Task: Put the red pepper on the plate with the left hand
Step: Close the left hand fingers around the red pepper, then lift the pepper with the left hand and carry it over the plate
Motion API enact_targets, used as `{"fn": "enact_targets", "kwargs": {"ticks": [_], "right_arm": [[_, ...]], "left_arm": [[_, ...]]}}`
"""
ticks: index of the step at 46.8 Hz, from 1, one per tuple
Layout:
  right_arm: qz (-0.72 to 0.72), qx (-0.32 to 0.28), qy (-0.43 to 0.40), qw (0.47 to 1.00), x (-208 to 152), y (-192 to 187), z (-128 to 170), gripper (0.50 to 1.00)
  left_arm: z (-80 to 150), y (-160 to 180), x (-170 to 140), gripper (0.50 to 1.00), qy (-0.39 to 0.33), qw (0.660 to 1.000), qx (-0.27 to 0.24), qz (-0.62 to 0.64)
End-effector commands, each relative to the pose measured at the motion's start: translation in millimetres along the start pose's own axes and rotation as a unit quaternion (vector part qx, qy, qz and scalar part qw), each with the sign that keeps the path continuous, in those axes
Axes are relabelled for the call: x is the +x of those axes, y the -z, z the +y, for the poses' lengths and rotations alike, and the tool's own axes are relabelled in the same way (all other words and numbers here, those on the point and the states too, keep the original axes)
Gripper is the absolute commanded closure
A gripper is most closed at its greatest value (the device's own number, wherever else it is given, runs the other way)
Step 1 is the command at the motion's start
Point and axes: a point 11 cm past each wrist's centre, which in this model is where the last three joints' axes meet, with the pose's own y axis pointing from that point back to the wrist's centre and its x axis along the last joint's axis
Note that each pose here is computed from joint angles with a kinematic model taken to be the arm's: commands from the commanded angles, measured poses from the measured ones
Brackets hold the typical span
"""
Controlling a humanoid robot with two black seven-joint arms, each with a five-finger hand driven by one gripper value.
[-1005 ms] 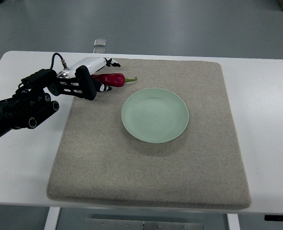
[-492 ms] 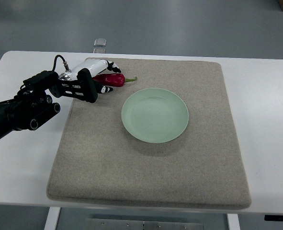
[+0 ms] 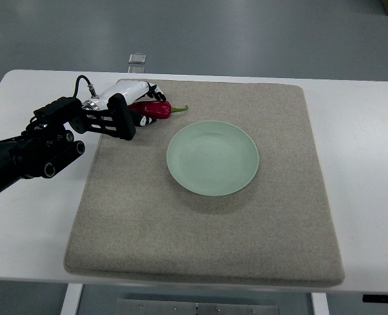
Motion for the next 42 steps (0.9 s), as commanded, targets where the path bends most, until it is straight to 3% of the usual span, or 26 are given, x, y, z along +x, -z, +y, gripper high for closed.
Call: {"fn": "enact_targets", "kwargs": {"ticks": [1, 17, 21, 24, 27, 42], "right_arm": [[0.0, 0.0, 0.0, 1.0, 0.0, 0.0, 0.0, 0.572], [0.0, 0.0, 0.0, 1.0, 0.0, 0.0, 0.0, 0.572], [0.001, 0.0, 0.0, 1.0, 0.0, 0.0, 0.0, 0.572], [0.001, 0.0, -0.001, 1.0, 0.2, 0.0, 0.0, 0.572], [0.001, 0.0, 0.0, 1.0, 0.0, 0.0, 0.0, 0.572], [0.001, 0.0, -0.001, 1.0, 0.2, 0.0, 0.0, 0.572]], "left_arm": [[-0.3, -0.5, -0.5, 0.821, 0.001, 1.0, 0.0, 0.0], [-0.6, -0.7, 0.4, 0.834, -0.001, 1.0, -0.001, -0.001], [-0.5, -0.3, 0.6, 0.883, -0.001, 1.0, 0.0, -0.002], [-1.2, -1.6, -0.1, 0.971, -0.001, 1.0, -0.001, -0.001], [-1.5, -1.5, -0.6, 1.0, -0.001, 1.0, 0.0, 0.0], [-2.5, -1.8, 1.9, 1.0, -0.007, 1.0, 0.0, 0.0]]}}
